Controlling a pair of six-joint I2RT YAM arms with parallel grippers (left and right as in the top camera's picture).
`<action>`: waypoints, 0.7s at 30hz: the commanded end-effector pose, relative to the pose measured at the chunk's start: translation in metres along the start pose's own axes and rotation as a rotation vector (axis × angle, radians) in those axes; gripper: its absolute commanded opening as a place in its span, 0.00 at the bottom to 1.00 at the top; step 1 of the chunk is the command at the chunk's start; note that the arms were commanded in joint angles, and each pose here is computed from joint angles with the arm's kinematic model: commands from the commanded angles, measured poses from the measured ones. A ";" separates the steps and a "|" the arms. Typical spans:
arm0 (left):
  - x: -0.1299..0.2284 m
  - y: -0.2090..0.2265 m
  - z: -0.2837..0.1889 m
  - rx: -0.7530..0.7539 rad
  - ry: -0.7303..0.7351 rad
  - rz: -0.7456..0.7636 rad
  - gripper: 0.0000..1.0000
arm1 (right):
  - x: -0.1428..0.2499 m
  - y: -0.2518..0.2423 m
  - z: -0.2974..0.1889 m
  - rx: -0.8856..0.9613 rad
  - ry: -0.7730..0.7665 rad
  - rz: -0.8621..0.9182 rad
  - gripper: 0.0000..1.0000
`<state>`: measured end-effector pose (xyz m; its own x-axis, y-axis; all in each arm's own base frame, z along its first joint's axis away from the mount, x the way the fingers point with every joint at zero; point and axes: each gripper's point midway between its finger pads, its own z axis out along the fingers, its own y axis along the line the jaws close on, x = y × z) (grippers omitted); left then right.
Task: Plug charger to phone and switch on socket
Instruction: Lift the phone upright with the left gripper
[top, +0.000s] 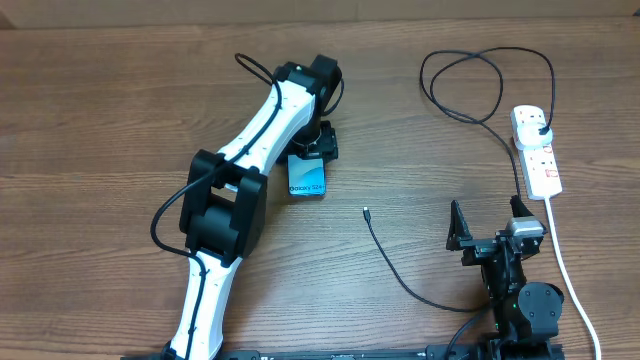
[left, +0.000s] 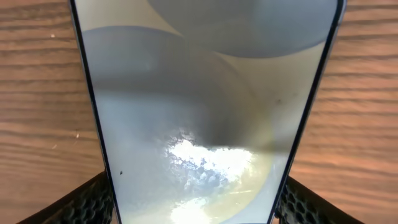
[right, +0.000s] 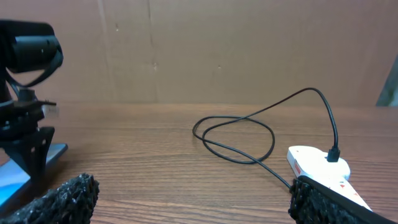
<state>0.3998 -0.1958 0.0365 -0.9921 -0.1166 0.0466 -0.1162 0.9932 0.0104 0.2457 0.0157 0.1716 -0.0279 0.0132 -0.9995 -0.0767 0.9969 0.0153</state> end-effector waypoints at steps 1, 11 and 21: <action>0.000 -0.009 -0.013 0.073 0.021 0.031 0.75 | 0.002 -0.001 0.000 0.005 -0.002 -0.001 1.00; 0.034 -0.034 -0.030 0.378 0.249 0.091 0.73 | 0.002 -0.001 0.000 0.005 -0.002 -0.002 1.00; 0.045 -0.056 -0.074 0.750 0.431 0.009 0.75 | 0.002 -0.001 0.000 0.005 -0.002 -0.002 1.00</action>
<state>0.3617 -0.2339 0.0763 -0.9228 -0.0134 0.3851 -0.2022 0.8675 -0.4545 0.2457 0.0158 0.1716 -0.0279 0.0132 -0.9995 -0.0775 0.9969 0.0153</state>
